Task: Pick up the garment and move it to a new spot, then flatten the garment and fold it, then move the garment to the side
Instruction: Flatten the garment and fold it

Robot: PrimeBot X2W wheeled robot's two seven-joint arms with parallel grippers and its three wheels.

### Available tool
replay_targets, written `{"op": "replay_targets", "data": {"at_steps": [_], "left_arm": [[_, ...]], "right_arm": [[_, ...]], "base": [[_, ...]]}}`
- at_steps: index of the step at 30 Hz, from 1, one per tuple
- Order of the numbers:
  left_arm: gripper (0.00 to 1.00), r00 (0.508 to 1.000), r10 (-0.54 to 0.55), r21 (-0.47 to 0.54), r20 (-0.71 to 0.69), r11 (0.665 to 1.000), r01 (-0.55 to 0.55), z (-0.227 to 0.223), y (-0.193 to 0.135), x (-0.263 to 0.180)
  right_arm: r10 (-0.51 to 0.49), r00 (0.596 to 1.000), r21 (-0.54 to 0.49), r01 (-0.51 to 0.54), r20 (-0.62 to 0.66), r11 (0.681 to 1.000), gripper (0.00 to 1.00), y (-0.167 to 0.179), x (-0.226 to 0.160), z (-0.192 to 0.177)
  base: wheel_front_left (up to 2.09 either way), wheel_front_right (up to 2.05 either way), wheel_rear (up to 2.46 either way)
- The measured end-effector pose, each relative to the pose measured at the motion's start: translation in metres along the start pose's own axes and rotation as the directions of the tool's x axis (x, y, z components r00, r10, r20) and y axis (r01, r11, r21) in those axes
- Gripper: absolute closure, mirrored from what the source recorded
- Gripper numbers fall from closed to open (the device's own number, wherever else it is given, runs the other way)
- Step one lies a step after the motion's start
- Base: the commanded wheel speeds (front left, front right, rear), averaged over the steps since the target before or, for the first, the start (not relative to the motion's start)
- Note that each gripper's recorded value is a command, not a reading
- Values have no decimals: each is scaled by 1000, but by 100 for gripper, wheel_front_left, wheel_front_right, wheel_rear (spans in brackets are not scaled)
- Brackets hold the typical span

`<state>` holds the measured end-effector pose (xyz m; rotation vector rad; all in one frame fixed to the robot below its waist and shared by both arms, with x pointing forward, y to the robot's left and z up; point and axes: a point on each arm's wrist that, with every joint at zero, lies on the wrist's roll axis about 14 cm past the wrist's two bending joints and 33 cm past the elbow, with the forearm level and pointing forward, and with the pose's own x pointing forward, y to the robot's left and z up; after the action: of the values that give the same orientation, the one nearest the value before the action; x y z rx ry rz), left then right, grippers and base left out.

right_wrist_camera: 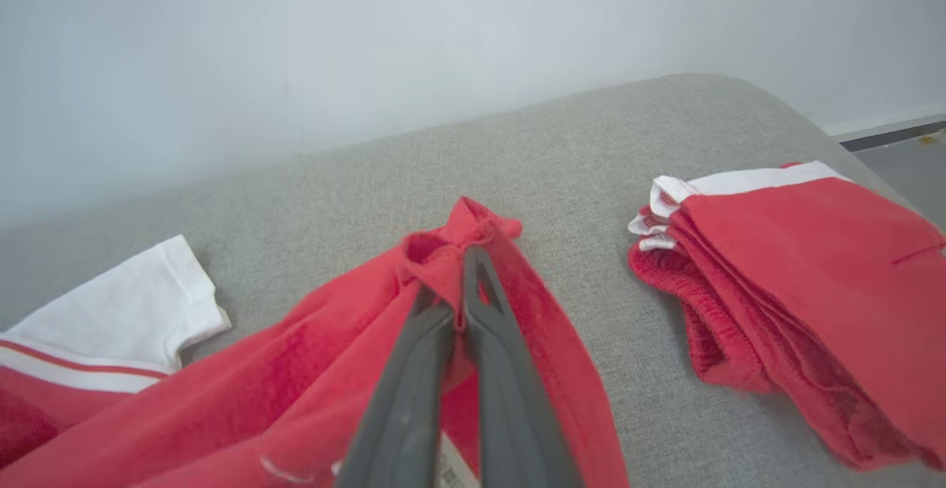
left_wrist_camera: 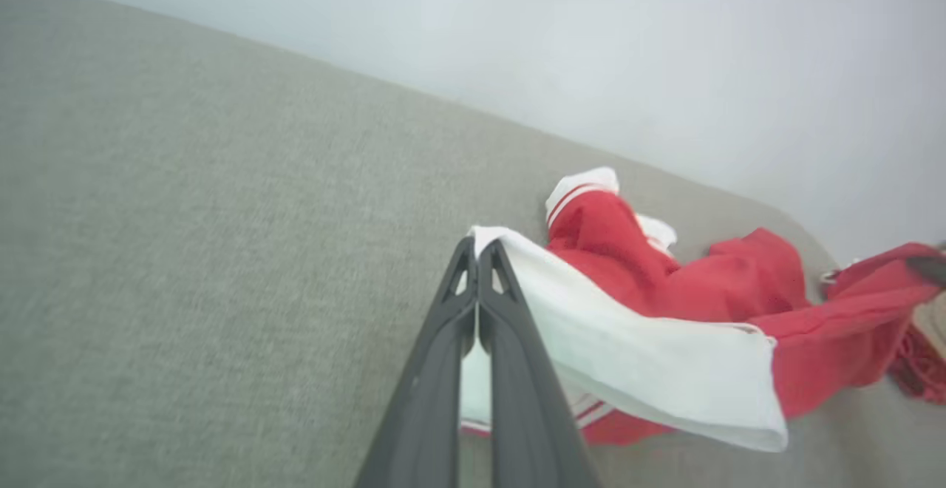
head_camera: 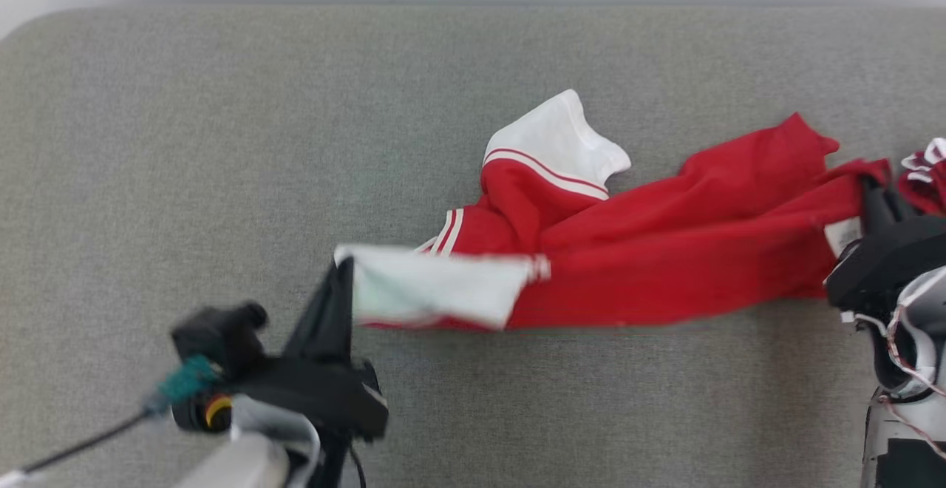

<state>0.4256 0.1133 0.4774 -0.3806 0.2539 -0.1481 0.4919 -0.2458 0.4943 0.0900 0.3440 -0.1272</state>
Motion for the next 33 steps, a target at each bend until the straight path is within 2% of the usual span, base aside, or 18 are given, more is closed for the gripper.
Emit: {"op": "replay_targets", "data": {"at_steps": [4,5,6,11,17,18,22,25,33], "left_arm": [[100,983,-75,-86,169,992,90,57,-19,7],[100,963,-109,-100,246,986,137,86,-26,8],[100,963,-109,-100,246,986,137,86,-26,8],[100,894,-192,-83,404,966,245,153,-45,2],[100,797,-294,-10,528,936,352,220,-75,-18],[100,760,-325,13,563,923,385,240,-87,-27],[100,698,-385,78,604,900,429,272,-109,-43],[100,661,-418,118,623,886,449,291,-124,-52],[100,612,-461,168,642,864,474,323,-150,-53]], "right_arm": [[6,994,61,-13,114,998,100,-3,-10,31],[5,985,84,-20,174,996,100,-4,-16,48],[5,985,84,-20,174,996,100,-4,-16,48],[11,944,151,-64,329,987,100,-5,-33,94],[50,846,229,-199,530,953,100,3,-67,155],[54,808,242,-239,587,940,100,4,-80,173],[56,741,243,-290,669,926,100,3,-106,198],[59,710,239,-312,701,919,100,2,-120,209],[67,683,222,-326,727,919,100,-1,-139,222]], "base": [[0,0,0],[0,0,0],[0,0,0],[0,0,0],[0,0,0],[0,0,0],[0,0,0],[0,0,0],[0,0,0]]}}
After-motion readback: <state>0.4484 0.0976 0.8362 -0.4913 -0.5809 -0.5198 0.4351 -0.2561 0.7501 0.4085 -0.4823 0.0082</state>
